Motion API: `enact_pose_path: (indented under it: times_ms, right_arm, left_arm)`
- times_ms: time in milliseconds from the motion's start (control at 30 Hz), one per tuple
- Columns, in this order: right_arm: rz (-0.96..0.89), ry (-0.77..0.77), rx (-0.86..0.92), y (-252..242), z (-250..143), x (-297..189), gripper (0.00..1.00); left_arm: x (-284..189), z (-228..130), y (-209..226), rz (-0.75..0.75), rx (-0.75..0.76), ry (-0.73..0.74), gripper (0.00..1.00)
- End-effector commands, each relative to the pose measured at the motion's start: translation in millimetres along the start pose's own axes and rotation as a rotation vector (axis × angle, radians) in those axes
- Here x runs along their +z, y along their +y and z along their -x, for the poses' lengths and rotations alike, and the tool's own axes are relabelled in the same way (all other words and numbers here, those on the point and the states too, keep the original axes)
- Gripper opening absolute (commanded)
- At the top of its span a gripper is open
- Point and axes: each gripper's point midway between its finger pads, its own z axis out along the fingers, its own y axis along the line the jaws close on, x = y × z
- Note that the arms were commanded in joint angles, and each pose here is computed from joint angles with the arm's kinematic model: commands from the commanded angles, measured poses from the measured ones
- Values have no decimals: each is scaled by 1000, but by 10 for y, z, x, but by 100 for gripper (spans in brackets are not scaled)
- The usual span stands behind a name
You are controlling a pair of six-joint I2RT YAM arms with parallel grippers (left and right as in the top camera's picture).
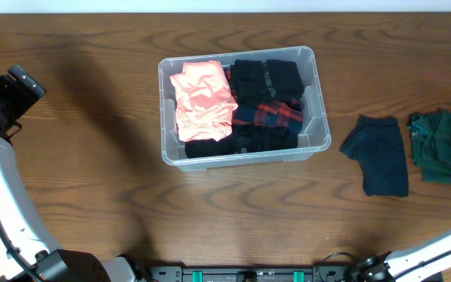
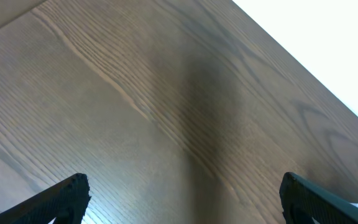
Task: Pack container
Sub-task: 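Grasp the dark green garment with the right gripper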
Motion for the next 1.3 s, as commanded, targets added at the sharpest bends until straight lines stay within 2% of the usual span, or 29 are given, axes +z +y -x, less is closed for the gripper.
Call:
enact_pose_path:
  times_ms: [0, 233, 400, 667, 933, 1100, 1267]
  right_arm:
    - [20, 83, 77, -78, -255, 262, 51]
    - [20, 84, 132, -71, -256, 257, 17]
    - [134, 33, 129, 165, -114, 186, 1]
    - [153, -13, 46, 749, 172, -130, 1]
    - [212, -79, -96, 1889, 336, -544, 1]
    - [240, -112, -232, 2647, 249, -806, 1]
    - [285, -116, -396, 3414, -54, -1022, 1]
  left_arm:
    - [19, 3, -3, -7, 7, 3, 98]
    - [19, 3, -3, -7, 7, 3, 98]
    - [19, 4, -3, -7, 7, 2, 98]
    - [19, 4, -3, -7, 7, 2, 98]
    - [19, 4, -3, -7, 7, 2, 98]
    - [19, 3, -3, -7, 7, 3, 98]
    - [19, 3, -3, -7, 7, 3, 98]
